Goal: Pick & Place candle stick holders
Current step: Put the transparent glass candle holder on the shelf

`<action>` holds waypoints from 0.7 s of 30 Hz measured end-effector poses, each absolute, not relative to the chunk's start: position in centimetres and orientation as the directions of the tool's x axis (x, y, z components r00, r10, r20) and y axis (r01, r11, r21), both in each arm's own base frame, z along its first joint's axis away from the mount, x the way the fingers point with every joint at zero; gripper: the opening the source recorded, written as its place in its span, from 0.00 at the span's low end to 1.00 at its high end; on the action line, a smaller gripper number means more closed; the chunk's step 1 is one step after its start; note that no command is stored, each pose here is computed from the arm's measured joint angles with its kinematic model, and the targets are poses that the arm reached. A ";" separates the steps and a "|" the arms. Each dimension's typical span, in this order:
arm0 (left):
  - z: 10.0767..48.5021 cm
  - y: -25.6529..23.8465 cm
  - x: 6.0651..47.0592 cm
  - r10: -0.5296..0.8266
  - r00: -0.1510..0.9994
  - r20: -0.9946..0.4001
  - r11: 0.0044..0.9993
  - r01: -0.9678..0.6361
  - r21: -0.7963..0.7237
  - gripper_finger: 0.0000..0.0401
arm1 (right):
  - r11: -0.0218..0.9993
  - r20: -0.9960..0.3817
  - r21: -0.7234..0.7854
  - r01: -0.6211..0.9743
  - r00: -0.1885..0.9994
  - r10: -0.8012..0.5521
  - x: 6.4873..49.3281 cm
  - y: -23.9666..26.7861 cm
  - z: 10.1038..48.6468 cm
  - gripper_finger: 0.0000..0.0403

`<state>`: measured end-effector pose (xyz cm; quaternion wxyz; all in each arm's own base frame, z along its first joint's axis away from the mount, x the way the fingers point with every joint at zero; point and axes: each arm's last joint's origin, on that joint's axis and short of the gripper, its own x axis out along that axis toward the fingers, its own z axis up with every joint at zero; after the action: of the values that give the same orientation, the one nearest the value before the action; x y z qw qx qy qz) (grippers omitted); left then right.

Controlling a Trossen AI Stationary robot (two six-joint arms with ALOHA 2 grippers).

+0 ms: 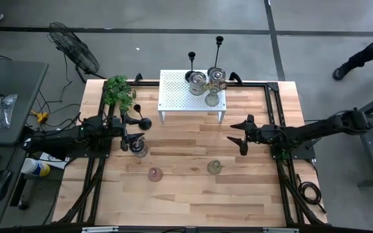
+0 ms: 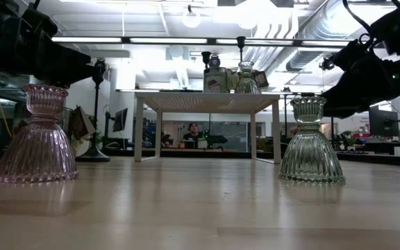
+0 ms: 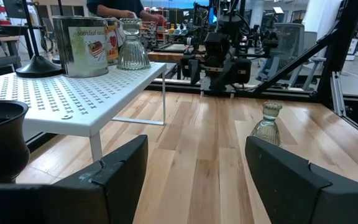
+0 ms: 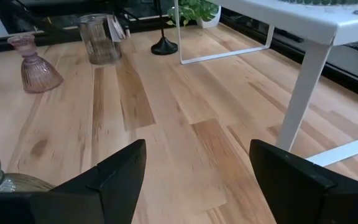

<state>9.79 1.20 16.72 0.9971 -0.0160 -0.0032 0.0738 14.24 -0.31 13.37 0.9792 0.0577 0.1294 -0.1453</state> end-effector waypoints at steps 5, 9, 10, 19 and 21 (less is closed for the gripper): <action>16.7 1.2 9.8 0.148 0.989 0.004 0.989 -0.147 -0.032 0.66 | 0.952 -0.283 0.074 0.296 0.922 -0.264 14.1 -0.3 13.3 0.69; 16.7 1.2 9.8 0.148 0.989 0.004 0.989 -0.147 -0.032 0.66 | 0.955 -0.281 0.076 0.286 0.925 -0.255 14.1 -0.3 13.3 0.69; 16.7 1.2 9.8 0.147 0.989 0.004 0.989 -0.147 -0.032 0.66 | 0.957 -0.280 0.069 0.283 0.926 -0.254 14.1 -0.3 13.3 0.69; 16.7 1.2 9.8 0.148 0.989 0.004 0.989 -0.147 -0.032 0.66 | 0.961 -0.283 0.046 0.274 0.926 -0.251 14.1 -0.3 13.3 0.69; 16.7 1.2 9.8 0.147 0.989 0.004 0.989 -0.147 -0.032 0.66 | 0.962 -0.284 0.036 0.271 0.926 -0.251 14.1 -0.3 13.3 0.69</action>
<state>9.79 1.20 16.72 0.9971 -0.0158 -0.0032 0.0739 14.13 -0.26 13.26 0.9805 0.0374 0.1396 -0.1331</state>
